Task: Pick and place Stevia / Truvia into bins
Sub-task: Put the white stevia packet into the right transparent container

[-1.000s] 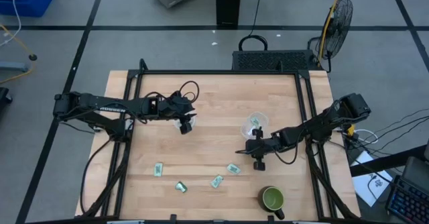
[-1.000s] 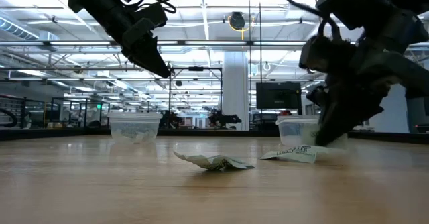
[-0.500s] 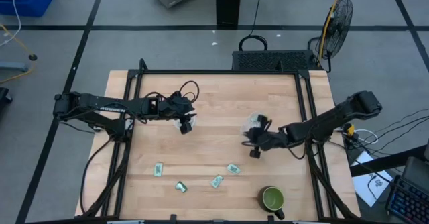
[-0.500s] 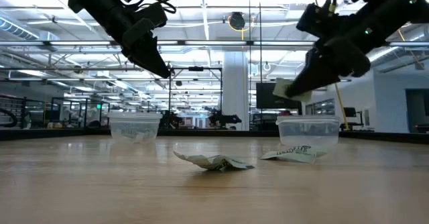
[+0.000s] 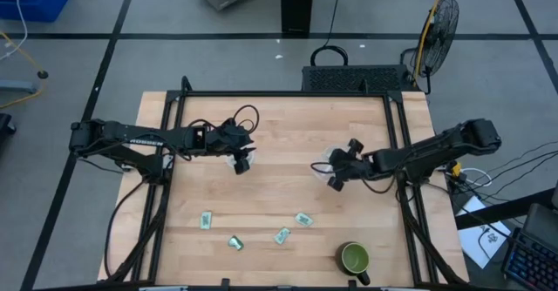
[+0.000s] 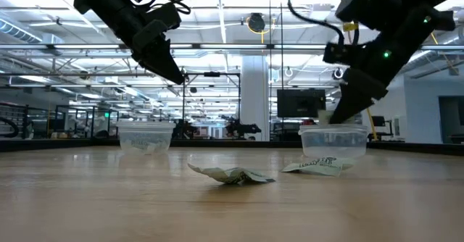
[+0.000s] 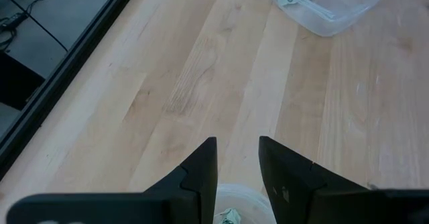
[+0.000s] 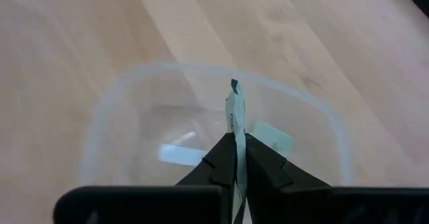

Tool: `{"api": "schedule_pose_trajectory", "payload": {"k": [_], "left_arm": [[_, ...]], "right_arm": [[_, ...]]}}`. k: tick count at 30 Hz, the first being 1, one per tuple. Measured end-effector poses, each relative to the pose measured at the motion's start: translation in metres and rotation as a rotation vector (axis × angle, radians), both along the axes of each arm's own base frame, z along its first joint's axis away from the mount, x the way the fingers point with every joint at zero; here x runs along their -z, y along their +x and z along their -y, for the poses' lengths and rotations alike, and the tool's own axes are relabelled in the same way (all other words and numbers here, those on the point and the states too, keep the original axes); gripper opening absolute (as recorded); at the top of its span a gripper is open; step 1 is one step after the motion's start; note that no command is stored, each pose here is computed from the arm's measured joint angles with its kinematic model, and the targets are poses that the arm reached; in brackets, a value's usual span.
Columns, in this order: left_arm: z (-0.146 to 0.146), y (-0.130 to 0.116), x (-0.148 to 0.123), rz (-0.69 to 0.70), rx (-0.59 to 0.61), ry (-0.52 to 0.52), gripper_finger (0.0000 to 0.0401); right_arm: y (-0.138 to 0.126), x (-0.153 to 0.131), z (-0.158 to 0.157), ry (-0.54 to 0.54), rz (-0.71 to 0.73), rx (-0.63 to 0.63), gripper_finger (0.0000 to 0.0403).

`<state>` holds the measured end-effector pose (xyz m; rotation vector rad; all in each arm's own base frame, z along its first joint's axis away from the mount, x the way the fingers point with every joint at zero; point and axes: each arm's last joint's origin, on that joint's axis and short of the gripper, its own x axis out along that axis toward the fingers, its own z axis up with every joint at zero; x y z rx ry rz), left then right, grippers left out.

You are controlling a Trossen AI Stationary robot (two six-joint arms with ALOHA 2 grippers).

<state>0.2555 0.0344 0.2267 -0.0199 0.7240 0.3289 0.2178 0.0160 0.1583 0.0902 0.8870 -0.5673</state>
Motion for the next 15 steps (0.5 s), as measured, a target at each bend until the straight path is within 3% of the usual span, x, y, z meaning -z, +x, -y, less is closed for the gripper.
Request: {"api": "schedule_pose_trajectory", "payload": {"k": [5, 12, 15], "left_arm": [[0.0, 0.0, 0.0, 0.0, 0.0, 0.0, 0.0118], [0.0, 0.0, 0.0, 0.0, 0.0, 0.0, 0.0118], [0.0, 0.0, 0.0, 0.0, 0.0, 0.0, 0.0118]], "right_arm": [[0.0, 0.002, 0.007, -0.001, -0.034, 0.005, 0.0015], [0.001, 0.005, 0.014, 0.214, -0.037, -0.002, 0.0016], [0.001, 0.005, 0.017, 0.218, -0.031, 0.022, 0.0016]]}}
